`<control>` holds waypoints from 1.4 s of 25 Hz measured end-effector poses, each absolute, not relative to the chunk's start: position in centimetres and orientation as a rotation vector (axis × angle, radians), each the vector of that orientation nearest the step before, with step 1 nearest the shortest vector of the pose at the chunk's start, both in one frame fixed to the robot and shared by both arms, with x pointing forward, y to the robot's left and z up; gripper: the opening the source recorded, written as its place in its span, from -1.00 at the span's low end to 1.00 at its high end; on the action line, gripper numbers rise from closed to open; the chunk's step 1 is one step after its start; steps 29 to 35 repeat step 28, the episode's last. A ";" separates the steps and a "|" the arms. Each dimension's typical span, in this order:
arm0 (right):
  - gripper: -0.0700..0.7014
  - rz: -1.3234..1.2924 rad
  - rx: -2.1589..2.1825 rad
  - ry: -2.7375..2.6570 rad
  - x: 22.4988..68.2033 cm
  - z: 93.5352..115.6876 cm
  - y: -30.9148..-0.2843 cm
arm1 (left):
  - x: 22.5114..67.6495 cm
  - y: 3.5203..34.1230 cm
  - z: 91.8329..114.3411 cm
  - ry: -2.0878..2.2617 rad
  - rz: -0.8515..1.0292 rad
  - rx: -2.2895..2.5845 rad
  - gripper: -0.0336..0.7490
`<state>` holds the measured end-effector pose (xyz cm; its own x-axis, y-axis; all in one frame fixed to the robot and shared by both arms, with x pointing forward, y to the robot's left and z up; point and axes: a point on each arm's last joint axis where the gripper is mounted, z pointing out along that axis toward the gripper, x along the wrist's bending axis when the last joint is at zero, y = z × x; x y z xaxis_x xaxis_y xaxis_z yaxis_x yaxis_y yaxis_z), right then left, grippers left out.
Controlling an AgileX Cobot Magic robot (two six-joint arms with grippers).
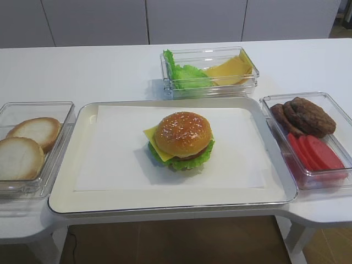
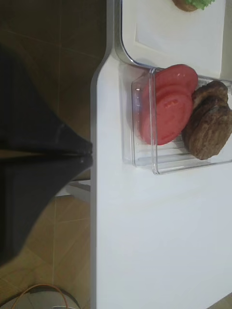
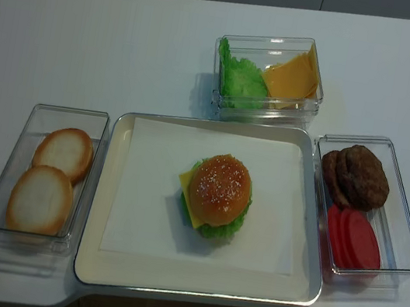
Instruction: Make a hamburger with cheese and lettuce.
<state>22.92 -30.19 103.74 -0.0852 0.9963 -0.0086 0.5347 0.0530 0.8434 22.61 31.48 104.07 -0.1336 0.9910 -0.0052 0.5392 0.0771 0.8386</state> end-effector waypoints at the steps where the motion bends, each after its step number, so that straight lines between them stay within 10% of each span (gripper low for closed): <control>1: -0.95 0.921 1.548 1.694 22.9 103.7 -30.2 | 22.6 31.5 104.1 1.745 0.942 1.521 0.66; 35: -0.95 0.920 1.546 1.696 22.9 103.7 -30.2 | 22.6 31.5 104.1 1.746 0.941 1.519 0.66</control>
